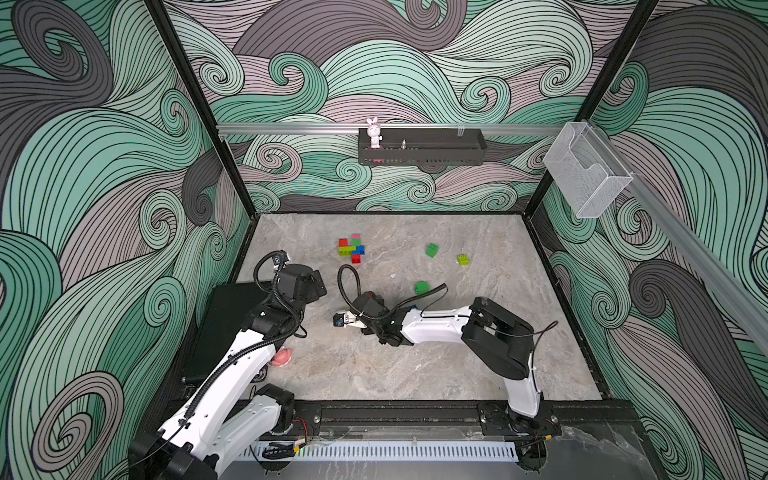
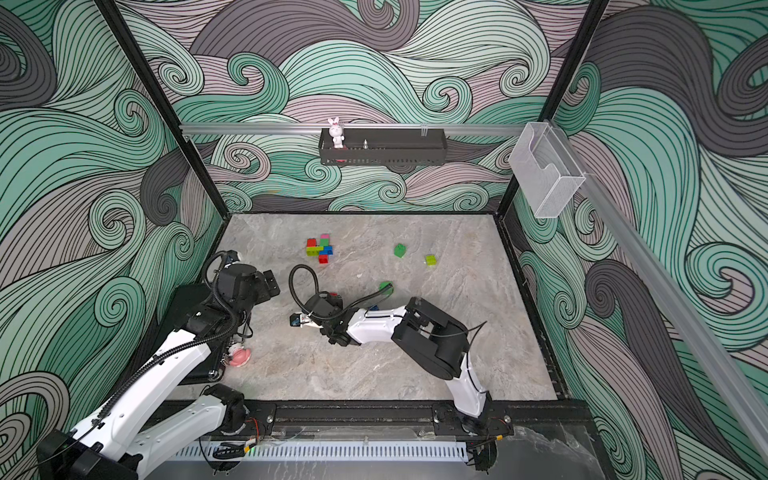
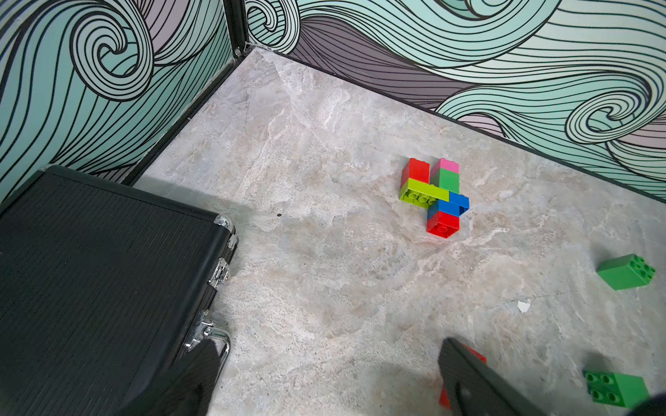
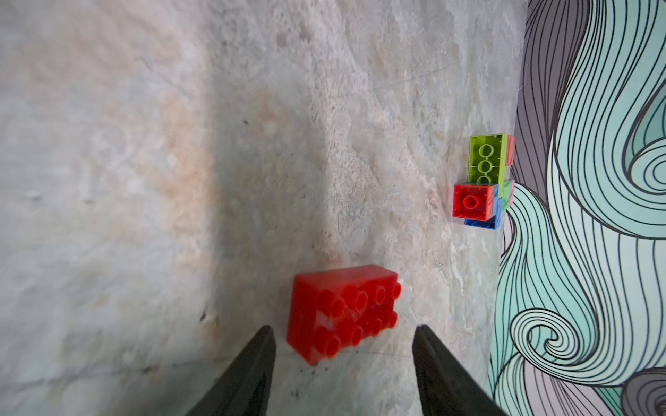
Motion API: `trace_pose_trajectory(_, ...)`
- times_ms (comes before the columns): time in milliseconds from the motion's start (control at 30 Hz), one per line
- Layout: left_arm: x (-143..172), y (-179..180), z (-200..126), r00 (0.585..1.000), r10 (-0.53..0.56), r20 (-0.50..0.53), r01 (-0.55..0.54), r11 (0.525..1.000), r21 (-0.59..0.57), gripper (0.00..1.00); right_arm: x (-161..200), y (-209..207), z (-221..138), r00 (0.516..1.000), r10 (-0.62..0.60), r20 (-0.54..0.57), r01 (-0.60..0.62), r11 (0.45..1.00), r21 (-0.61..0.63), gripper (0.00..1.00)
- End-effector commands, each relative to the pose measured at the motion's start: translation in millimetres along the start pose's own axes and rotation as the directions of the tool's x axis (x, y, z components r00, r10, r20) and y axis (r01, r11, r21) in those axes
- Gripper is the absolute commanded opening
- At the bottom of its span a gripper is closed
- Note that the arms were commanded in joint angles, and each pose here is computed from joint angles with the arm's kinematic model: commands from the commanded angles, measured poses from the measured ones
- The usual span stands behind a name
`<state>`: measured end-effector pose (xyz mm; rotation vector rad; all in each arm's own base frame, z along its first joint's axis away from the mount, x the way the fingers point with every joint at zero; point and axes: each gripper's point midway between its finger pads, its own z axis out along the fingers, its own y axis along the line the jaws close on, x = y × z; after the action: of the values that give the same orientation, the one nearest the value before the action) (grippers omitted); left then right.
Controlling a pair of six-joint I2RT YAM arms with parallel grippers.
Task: Assemble the number 4 with lego
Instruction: Place the lego brick at the center of the board, then pick up the lego brick from the center of the board.
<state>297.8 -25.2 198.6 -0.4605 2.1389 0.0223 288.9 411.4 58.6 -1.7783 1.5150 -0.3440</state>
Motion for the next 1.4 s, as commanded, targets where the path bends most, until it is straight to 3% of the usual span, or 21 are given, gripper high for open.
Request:
trace_pose_trajectory(0,-7.1,-4.5,-2.0,1.0,0.002,-0.016,-0.002,1.0,0.007,0.99,-17.1,-19.9,-43.4,0.981,0.159,0.109,-0.152,0.986,-0.069,0.84)
trace_pose_trajectory(33,-6.0,-6.7,-0.6,1.0,0.004,-0.024,-0.003,1.0,0.013,0.99,-19.7,-26.5,-54.3,0.968,0.212,0.136,-0.201,0.976,-0.087,0.98)
trace_pose_trajectory(100,0.3,-16.7,4.6,0.997,0.041,-0.062,-0.038,0.998,0.052,0.99,-22.8,-50.2,-83.8,0.916,0.347,0.203,-0.331,0.937,-0.108,0.99)
trace_pose_trajectory(167,9.9,-32.2,10.4,0.991,0.071,-0.109,-0.057,0.991,0.123,0.99,-19.4,-78.2,-112.7,0.828,0.487,0.278,-0.476,0.873,-0.109,0.99)
trace_pose_trajectory(233,22.6,-47.3,16.4,0.982,0.089,-0.165,-0.057,0.98,0.19,0.97,-4.8,-107.2,-139.6,0.704,0.617,0.352,-0.626,0.773,-0.101,0.99)
trace_pose_trajectory(367,56.6,-77.3,29.1,0.943,0.168,-0.289,-0.086,0.957,0.278,0.92,62.1,-147.0,-175.1,0.388,0.822,0.417,-0.891,0.451,-0.06,0.99)
trace_pose_trajectory(533,104.9,-123.5,39.8,0.873,0.314,-0.372,-0.13,0.887,0.443,0.89,145.6,-140.3,-185.0,0.188,0.917,0.353,-0.982,0.172,0.077,0.99)
trace_pose_trajectory(700,139.2,-142.7,56.2,0.823,0.454,-0.342,-0.284,0.85,0.443,0.84,194.3,-119.0,-185.2,0.052,0.95,0.309,-0.987,0.002,0.16,0.99)
trace_pose_trajectory(767,147.6,-142.3,63.9,0.815,0.478,-0.329,-0.335,0.85,0.406,0.84,199.1,-116.6,-186.8,0.019,0.95,0.312,-0.989,-0.028,0.144,0.99)
trace_pose_trajectory(867,156.6,-142.5,75.5,0.809,0.493,-0.319,-0.369,0.849,0.377,0.79,195.7,-118.1,-188.7,0.009,0.952,0.306,-0.994,-0.026,0.108,0.99)
trace_pose_trajectory(1167,171.4,-149.0,91.4,0.789,0.564,-0.243,-0.473,0.811,0.345,0.53,191.5,-124.7,-187.4,0.053,0.953,0.297,-0.993,0.02,0.115,0.99)
trace_pose_trajectory(1367,182.1,-151.6,95.3,0.795,0.566,-0.219,-0.472,0.804,0.362,0.51,188.4,-129.8,-188.9,0.062,0.948,0.312,-0.994,0.03,0.107,0.99)
